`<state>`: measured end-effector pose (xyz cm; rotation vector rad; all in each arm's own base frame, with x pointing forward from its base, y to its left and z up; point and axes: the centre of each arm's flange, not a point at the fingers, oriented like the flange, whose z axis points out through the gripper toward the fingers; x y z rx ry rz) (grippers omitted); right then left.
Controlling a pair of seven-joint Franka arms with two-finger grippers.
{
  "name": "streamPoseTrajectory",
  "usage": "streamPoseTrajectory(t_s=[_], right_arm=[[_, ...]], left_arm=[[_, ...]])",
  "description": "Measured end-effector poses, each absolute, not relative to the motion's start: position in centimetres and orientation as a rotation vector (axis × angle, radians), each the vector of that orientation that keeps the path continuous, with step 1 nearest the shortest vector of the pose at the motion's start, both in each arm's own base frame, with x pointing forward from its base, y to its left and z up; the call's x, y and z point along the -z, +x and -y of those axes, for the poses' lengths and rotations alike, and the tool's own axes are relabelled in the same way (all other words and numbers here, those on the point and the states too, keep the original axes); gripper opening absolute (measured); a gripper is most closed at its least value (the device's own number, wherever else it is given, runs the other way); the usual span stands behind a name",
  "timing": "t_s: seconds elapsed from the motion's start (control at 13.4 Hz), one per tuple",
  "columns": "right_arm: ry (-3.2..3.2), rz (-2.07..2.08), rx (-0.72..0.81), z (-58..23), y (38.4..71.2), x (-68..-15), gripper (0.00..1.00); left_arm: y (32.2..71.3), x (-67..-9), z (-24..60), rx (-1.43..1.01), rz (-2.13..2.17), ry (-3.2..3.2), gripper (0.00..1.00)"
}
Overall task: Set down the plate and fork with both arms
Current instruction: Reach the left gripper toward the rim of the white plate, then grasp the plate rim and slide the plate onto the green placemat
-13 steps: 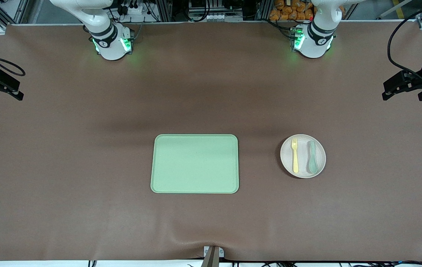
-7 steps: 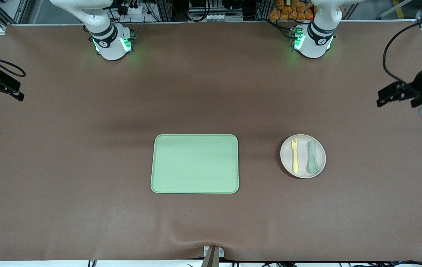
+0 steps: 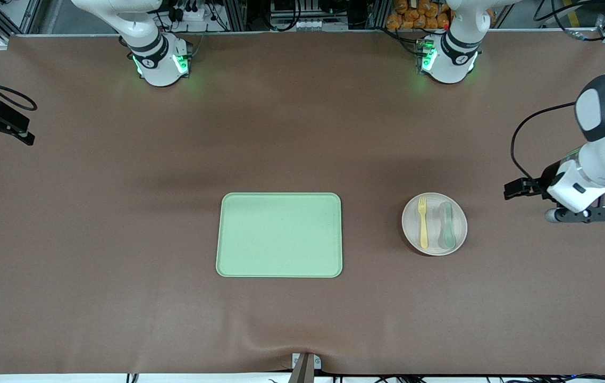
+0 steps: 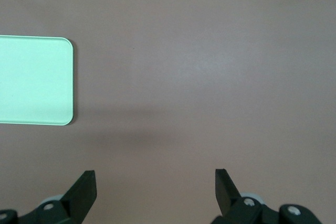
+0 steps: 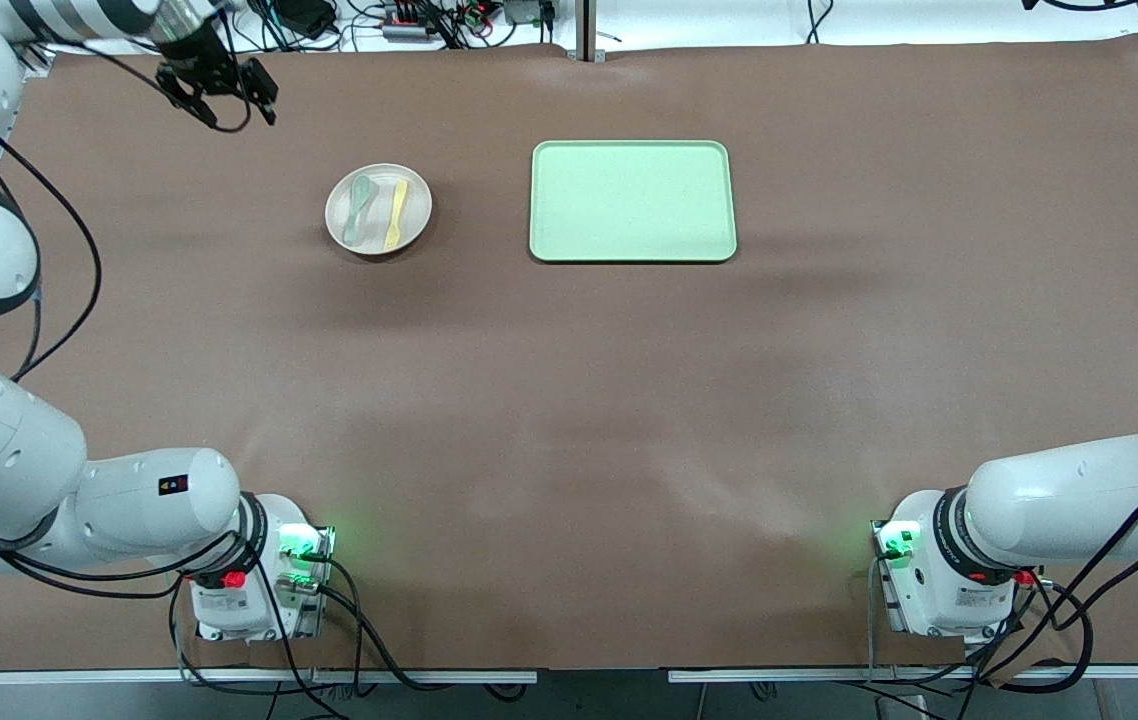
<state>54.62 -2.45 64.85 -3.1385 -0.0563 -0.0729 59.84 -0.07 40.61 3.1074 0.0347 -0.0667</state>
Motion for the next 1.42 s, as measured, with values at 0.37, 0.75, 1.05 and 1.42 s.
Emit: streamPoseTrajectory(t_s=[0.37,0.75,1.05,1.42], right_arm=[[-3.139,0.054,0.073,2.5,54.6,-64.8,1.00],[-3.139,0.054,0.073,2.5,54.6,-64.8,1.00],[-3.139,0.053,0.073,2.6,54.6,-64.8,1.00],[-3.139,0.049,0.073,2.7,54.6,-64.8,1.00]], left_arm=[[58.1,-32.2,0.5,0.122,-0.075,3.063,0.90],[58.6,-25.0,0.5,0.142,-0.156,2.997,0.67],[59.1,-21.6,-0.2,0.122,-0.240,2.953,0.60],[59.9,-20.9,0.2,0.121,-0.296,2.903,0.51]])
